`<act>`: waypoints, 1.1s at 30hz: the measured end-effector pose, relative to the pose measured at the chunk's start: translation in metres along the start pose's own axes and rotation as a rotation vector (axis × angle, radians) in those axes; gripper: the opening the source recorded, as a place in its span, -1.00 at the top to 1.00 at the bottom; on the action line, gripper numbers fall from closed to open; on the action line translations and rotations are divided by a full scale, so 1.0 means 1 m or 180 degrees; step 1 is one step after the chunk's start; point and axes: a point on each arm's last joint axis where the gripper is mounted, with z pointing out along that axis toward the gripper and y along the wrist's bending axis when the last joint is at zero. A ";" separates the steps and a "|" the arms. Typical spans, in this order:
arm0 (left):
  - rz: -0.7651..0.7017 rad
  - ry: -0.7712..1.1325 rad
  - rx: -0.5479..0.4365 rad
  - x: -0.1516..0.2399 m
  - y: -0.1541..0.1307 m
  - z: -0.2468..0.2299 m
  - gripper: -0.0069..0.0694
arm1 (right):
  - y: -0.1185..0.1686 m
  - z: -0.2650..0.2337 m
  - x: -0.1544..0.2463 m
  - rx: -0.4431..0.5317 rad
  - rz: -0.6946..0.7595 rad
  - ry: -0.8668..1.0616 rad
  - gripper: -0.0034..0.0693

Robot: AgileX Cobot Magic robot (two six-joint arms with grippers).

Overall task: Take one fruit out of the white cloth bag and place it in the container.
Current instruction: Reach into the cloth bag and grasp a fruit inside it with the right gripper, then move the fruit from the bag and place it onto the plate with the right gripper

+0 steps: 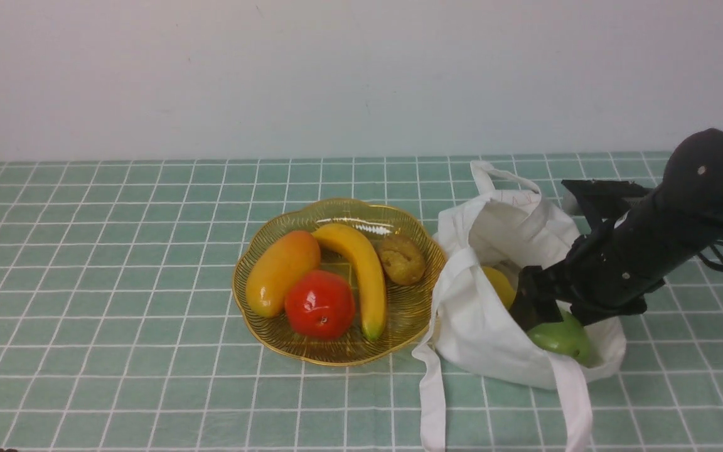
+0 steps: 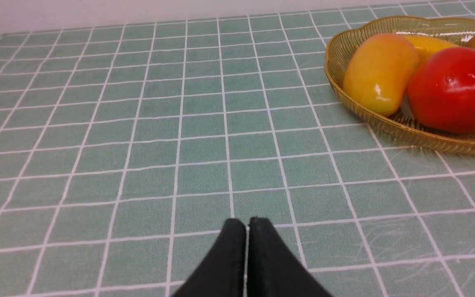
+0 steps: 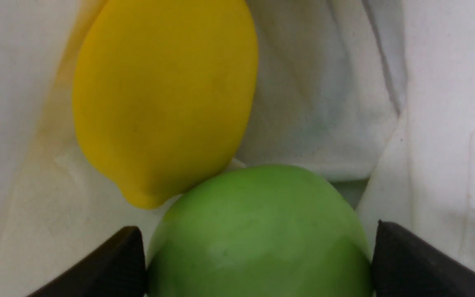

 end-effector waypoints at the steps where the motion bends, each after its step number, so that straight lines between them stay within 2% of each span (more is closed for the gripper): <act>1: 0.0000 0.0000 0.0000 0.000 0.000 0.000 0.84 | 0.000 0.000 0.000 0.0000 0.0000 0.0000 -0.96; 6: 0.0000 0.0000 0.0000 0.000 0.000 0.000 0.84 | 0.000 0.001 -0.001 0.0001 0.0003 -0.0012 -0.81; 14: 0.0000 0.0000 0.0000 0.000 0.000 0.000 0.84 | -0.002 0.000 0.001 0.0079 -0.0034 0.0094 -0.80; 21: 0.0000 0.0000 0.0000 0.000 0.000 0.000 0.84 | -0.005 -0.012 0.001 0.0282 -0.0126 0.0286 -0.80; 26: 0.0000 0.0000 0.0000 0.000 0.000 0.000 0.84 | -0.001 -0.047 -0.006 0.0427 -0.0216 0.0385 -0.80; 33: 0.0000 0.0000 0.0000 0.000 0.000 0.000 0.84 | 0.017 -0.127 -0.013 0.0594 -0.0168 -0.0084 -0.79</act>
